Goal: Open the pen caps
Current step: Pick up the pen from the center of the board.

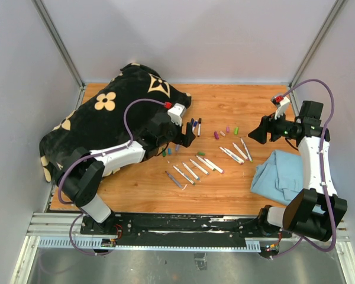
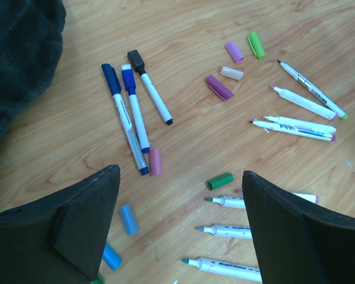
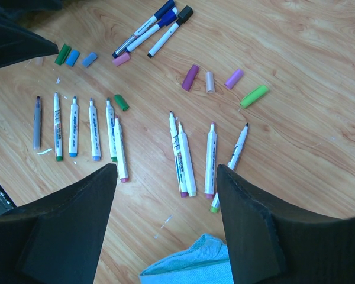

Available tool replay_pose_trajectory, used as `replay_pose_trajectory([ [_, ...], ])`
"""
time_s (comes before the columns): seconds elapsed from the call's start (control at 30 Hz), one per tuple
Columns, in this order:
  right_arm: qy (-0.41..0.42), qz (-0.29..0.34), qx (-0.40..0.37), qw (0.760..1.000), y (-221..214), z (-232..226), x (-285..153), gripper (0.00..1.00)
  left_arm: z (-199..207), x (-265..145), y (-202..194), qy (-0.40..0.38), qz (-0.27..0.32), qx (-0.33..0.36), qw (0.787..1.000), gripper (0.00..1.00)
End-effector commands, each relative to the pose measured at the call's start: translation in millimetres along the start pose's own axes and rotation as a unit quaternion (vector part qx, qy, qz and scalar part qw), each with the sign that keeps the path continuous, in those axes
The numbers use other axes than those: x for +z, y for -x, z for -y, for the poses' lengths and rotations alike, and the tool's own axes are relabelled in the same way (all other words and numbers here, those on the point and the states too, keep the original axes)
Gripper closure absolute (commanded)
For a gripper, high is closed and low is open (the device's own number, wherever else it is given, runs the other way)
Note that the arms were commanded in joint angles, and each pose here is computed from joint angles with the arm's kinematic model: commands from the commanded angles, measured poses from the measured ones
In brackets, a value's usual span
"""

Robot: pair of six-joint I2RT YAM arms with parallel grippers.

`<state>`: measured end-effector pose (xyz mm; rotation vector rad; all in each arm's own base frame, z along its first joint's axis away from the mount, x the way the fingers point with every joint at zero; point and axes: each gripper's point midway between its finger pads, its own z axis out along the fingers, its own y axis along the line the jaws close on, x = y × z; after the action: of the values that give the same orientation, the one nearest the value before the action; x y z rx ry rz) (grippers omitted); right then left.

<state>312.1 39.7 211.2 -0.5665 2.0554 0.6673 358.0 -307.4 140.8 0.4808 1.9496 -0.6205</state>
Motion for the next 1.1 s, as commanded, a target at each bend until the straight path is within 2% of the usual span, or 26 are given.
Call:
replay_pose_trajectory([
  [0.0, 0.025, -0.005, 0.000, 1.000, -4.3, -10.2, 4.0, 0.31, -4.0, 6.2, 9.8, 0.005, 0.006, 0.011, 1.000, 0.12],
  [1.07, 0.037, -0.020, -0.007, 0.999, -7.8, -17.0, 14.0, 0.31, -39.3, 51.1, 11.0, 0.058, -0.058, 0.044, 0.996, 0.14],
])
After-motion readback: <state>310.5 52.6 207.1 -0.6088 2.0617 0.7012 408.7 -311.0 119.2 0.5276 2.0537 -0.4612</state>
